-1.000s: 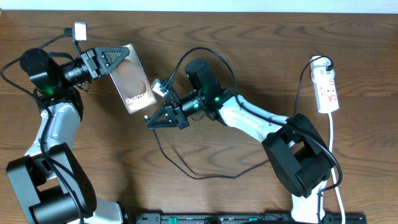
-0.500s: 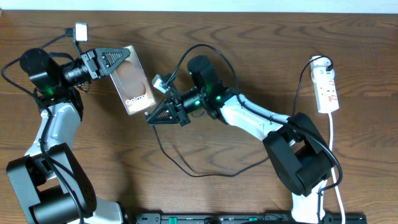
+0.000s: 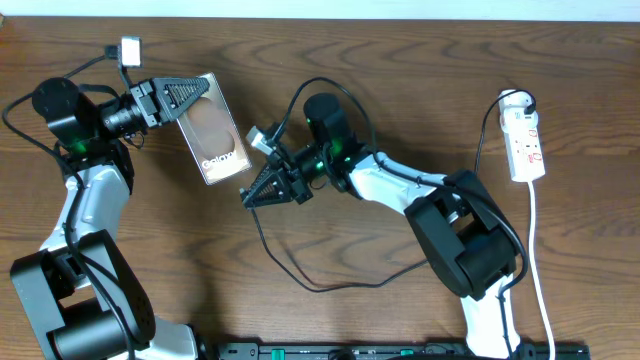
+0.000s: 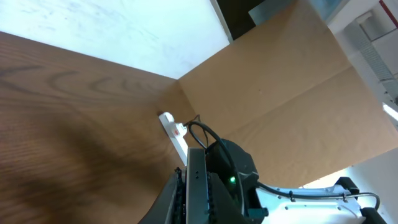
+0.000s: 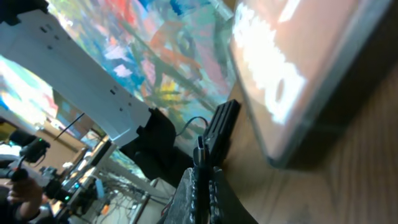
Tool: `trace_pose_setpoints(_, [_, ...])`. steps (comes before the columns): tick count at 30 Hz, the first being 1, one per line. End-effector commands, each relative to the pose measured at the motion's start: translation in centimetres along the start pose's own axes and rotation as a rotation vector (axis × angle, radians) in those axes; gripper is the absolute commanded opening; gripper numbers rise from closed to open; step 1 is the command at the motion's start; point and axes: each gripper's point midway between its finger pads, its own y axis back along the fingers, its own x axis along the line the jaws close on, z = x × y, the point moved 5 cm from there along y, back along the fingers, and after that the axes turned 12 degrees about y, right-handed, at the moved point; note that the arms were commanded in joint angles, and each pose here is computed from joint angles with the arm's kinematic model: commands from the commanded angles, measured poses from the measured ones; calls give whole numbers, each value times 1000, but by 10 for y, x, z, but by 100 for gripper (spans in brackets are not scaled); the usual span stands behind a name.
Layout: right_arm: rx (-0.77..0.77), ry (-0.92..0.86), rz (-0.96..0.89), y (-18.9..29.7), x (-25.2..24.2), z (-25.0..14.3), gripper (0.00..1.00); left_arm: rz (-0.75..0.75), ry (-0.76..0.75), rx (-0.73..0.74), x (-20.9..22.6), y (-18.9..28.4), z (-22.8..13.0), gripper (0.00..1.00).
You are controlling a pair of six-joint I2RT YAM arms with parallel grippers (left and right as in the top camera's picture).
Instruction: Plug charger to phone and switch on socket
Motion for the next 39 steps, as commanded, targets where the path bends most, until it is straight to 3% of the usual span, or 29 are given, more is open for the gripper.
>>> trace_pose_setpoints(1, [10,-1,32,-6,6,1,1,-8,-22,11,-11,1,3,8])
trace_pose_setpoints(16, [-41,10,-105,-6,-8,19,1,-5,-21,2,-11,0,4,8])
trace_pose_setpoints(39, [-41,13,-105,-6,-8,20,1,0,45,-17,-10,0,6,7])
